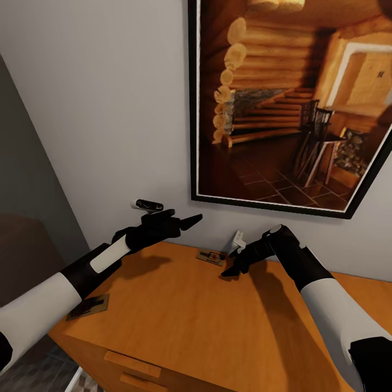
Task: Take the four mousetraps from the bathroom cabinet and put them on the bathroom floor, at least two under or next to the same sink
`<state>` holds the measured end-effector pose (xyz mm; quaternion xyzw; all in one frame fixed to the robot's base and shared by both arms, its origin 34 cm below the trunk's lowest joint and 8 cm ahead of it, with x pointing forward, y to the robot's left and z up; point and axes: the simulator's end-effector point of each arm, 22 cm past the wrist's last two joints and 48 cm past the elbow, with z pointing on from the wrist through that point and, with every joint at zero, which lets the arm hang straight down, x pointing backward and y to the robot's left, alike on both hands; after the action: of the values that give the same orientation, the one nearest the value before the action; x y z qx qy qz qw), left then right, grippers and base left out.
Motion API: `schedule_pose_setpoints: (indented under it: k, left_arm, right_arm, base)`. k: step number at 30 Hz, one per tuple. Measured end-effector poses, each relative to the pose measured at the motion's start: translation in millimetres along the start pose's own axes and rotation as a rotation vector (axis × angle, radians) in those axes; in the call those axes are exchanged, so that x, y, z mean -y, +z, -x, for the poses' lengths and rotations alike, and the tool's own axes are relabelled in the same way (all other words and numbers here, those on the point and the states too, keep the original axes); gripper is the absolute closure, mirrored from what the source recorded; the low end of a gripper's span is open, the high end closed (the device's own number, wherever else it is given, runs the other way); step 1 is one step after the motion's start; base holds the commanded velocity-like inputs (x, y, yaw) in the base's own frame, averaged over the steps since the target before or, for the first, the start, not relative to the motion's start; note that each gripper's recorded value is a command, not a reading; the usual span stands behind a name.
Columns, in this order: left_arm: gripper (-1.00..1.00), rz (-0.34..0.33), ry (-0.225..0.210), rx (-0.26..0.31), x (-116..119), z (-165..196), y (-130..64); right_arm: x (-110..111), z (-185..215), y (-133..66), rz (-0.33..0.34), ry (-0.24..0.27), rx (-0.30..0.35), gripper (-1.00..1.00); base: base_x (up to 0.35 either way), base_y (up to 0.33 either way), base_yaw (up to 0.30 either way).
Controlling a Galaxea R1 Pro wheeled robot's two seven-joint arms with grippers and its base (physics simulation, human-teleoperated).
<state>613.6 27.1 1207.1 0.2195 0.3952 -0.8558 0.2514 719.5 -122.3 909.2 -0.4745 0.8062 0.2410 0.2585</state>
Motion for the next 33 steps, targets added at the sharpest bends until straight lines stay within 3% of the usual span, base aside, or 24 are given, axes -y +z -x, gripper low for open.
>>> schedule_pose_setpoints:
  k: [33]
  left_arm:
    - [-1.00,-0.015,-0.007,0.009,2.6,-0.6,-0.5]
  right_arm:
    - [0.4,-0.6,-0.1,-0.002,-0.003,-0.005,-1.00]
  base:
    - [0.000,0.000,0.000]
